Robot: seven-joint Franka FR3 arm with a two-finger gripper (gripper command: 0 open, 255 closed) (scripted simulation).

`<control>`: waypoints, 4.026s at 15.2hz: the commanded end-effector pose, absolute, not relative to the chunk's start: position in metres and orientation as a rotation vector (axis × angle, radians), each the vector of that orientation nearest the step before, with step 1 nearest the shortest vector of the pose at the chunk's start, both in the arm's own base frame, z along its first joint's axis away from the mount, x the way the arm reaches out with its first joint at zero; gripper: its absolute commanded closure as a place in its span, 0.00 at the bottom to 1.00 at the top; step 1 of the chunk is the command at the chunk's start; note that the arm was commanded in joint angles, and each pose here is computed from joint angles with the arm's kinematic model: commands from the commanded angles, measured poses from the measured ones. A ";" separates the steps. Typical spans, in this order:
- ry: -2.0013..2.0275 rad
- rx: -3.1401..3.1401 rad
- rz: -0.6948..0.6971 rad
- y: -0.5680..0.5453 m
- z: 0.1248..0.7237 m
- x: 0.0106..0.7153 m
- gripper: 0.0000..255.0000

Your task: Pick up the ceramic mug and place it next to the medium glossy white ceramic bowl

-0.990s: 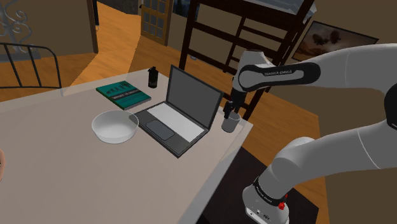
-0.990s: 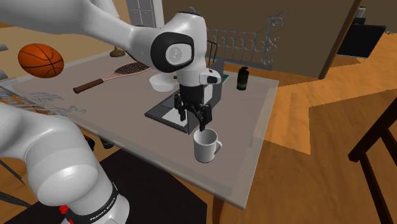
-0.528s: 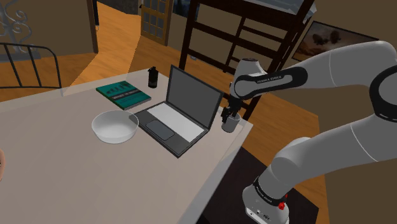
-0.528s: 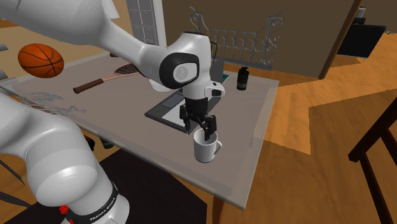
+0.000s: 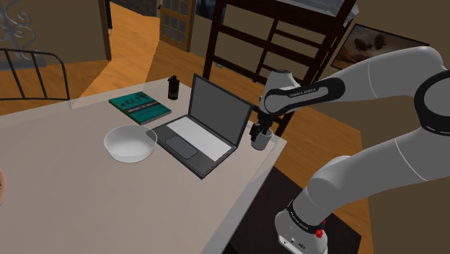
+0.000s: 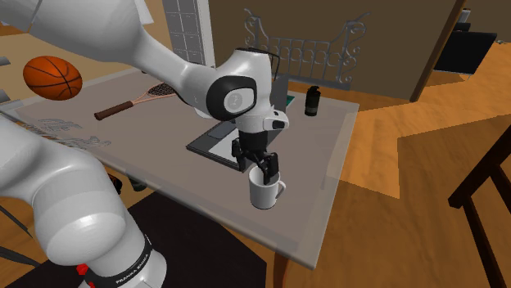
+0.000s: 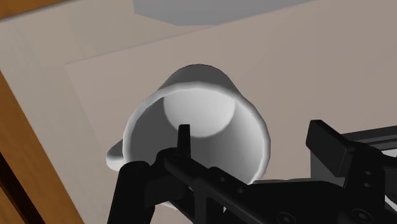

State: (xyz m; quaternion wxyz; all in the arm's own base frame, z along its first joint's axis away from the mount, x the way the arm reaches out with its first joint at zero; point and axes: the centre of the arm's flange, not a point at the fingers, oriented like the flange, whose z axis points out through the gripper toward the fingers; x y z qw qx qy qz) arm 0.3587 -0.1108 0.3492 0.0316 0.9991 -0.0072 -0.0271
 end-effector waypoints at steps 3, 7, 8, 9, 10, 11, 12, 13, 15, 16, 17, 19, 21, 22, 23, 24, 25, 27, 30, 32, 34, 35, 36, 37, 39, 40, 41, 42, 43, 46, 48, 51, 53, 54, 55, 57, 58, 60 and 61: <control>-0.022 3.077 -0.084 -0.111 0.349 0.359 1.00; -0.022 3.077 -0.084 -0.111 0.349 0.359 1.00; -0.022 3.077 -0.084 -0.111 0.349 0.359 1.00; -0.022 3.077 -0.084 -0.111 0.349 0.359 1.00; -0.022 3.077 -0.084 -0.111 0.349 0.359 1.00; -0.022 3.077 -0.083 -0.111 0.349 0.359 1.00; -0.022 3.077 -0.083 -0.111 0.354 0.359 1.00; -0.022 3.077 -0.083 -0.111 0.360 0.359 1.00; -0.022 3.077 -0.083 -0.111 0.370 0.359 1.00; -0.022 3.077 -0.083 -0.111 0.376 0.359 1.00; -0.022 3.077 -0.083 -0.111 0.381 0.359 1.00; -0.022 3.077 -0.083 -0.111 0.391 0.359 1.00; -0.022 3.077 -0.083 -0.111 0.402 0.359 1.00; -0.022 3.077 -0.083 -0.111 0.407 0.359 1.00; -0.022 3.077 -0.083 -0.111 0.413 0.359 1.00; -0.022 3.077 -0.083 -0.111 0.418 0.359 1.00; -0.022 3.077 -0.083 -0.111 0.423 0.359 1.00; -0.022 3.077 -0.083 -0.111 0.434 0.359 1.00; -0.022 3.077 -0.083 -0.111 0.449 0.359 1.00; -0.022 3.077 -0.083 -0.111 0.460 0.359 1.00; -0.022 3.077 -0.083 -0.111 0.471 0.359 1.00; -0.022 3.077 -0.083 -0.111 0.476 0.359 1.00; -0.022 3.077 -0.083 -0.111 0.481 0.359 1.00; -0.022 3.077 -0.083 -0.111 0.486 0.359 1.00; -0.022 3.077 -0.083 -0.111 0.497 0.359 1.00; -0.022 3.077 -0.083 -0.111 0.502 0.359 1.00; -0.022 3.077 -0.083 -0.111 0.508 0.359 1.00; -0.022 3.077 -0.083 -0.111 0.513 0.359 1.00; -0.022 3.077 -0.083 -0.111 0.518 0.359 1.00; -0.022 3.077 -0.083 -0.084 0.522 0.360 1.00; -0.022 3.077 -0.083 -0.058 0.522 0.361 1.00; -0.022 3.077 -0.083 -0.018 0.522 0.362 1.00; -0.022 3.077 -0.083 0.008 0.522 0.363 1.00; -0.022 3.077 -0.083 0.021 0.523 0.364 1.00; -0.022 3.077 -0.083 0.034 0.523 0.364 1.00; -0.022 3.077 -0.083 0.061 0.523 0.365 1.00; -0.022 3.077 -0.083 0.074 0.523 0.366 1.00; -0.022 3.077 -0.083 0.100 0.523 0.367 1.00; -0.022 3.077 -0.083 0.113 0.523 0.367 1.00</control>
